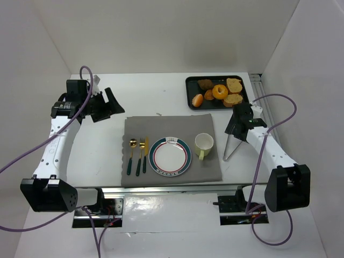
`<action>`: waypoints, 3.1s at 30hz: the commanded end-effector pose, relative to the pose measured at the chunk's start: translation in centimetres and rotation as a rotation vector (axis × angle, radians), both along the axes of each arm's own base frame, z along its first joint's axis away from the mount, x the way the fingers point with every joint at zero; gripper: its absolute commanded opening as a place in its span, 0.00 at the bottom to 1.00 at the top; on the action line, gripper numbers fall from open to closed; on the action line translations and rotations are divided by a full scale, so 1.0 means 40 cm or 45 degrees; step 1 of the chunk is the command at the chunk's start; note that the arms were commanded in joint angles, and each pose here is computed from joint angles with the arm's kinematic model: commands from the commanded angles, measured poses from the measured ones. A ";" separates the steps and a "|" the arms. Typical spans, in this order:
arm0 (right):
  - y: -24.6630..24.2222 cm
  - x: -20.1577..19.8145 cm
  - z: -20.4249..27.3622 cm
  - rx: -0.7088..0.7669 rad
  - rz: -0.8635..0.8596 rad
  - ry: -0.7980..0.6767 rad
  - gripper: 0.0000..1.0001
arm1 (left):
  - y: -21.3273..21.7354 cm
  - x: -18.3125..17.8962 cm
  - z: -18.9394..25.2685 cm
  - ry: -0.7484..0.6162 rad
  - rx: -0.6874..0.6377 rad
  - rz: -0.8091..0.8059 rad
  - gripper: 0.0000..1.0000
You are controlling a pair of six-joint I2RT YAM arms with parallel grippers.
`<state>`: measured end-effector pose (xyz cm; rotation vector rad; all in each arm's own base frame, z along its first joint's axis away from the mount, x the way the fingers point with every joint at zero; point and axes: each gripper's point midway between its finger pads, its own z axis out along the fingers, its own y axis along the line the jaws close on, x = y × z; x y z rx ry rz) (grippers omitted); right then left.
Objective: Place the bread
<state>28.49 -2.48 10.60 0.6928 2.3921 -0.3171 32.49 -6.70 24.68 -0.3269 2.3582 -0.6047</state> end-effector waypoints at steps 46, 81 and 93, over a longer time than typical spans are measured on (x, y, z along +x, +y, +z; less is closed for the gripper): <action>0.018 0.049 -0.232 0.262 0.009 -0.014 0.57 | -0.016 0.053 0.028 -0.053 -0.016 -0.067 0.89; -0.049 0.368 0.209 0.452 0.073 -0.375 0.46 | -0.042 0.038 0.045 -0.071 -0.028 -0.133 0.89; -0.073 0.411 0.147 0.458 0.015 -0.334 0.47 | -0.039 0.053 0.025 -0.051 -0.029 -0.116 0.89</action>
